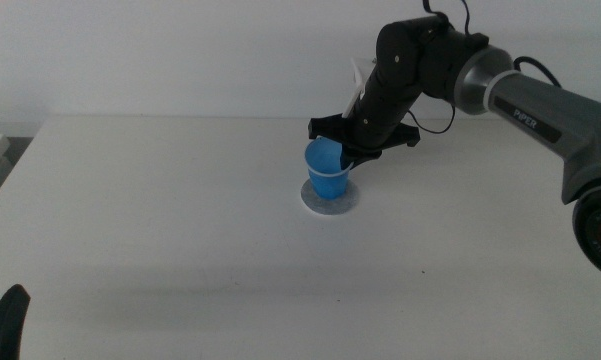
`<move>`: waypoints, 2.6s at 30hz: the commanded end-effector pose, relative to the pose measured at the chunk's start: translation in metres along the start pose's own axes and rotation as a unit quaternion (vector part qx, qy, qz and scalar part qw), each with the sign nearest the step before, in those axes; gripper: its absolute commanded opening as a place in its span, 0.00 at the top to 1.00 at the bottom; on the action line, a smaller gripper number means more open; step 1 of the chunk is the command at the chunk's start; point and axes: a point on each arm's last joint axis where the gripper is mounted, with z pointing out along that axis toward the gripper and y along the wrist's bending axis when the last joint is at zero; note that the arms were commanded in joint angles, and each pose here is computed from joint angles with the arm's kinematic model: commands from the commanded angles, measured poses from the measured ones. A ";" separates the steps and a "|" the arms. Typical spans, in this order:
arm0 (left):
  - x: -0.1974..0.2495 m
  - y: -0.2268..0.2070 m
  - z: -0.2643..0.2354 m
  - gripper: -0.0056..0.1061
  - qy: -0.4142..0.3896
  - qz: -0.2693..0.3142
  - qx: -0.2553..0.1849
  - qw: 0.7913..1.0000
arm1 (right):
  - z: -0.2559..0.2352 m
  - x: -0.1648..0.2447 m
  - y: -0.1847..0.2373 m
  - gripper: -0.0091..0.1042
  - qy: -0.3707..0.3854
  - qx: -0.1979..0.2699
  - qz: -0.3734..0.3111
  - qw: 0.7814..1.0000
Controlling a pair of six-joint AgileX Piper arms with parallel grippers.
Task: Place an empty cup on a cup mat.
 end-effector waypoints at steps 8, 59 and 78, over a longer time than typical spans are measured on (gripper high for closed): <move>-0.001 0.000 0.000 0.11 -0.005 -0.003 0.001 1.000 | 0.003 -0.003 0.003 0.92 -0.025 0.001 -0.014 1.000; -0.001 0.000 0.000 0.11 -0.005 -0.003 0.001 1.000 | -0.239 0.177 -0.145 0.13 -0.374 0.082 -0.027 0.923; -0.001 0.000 0.000 0.11 -0.005 -0.003 0.001 1.000 | -0.202 0.346 -0.171 0.10 -0.472 0.106 -0.036 0.875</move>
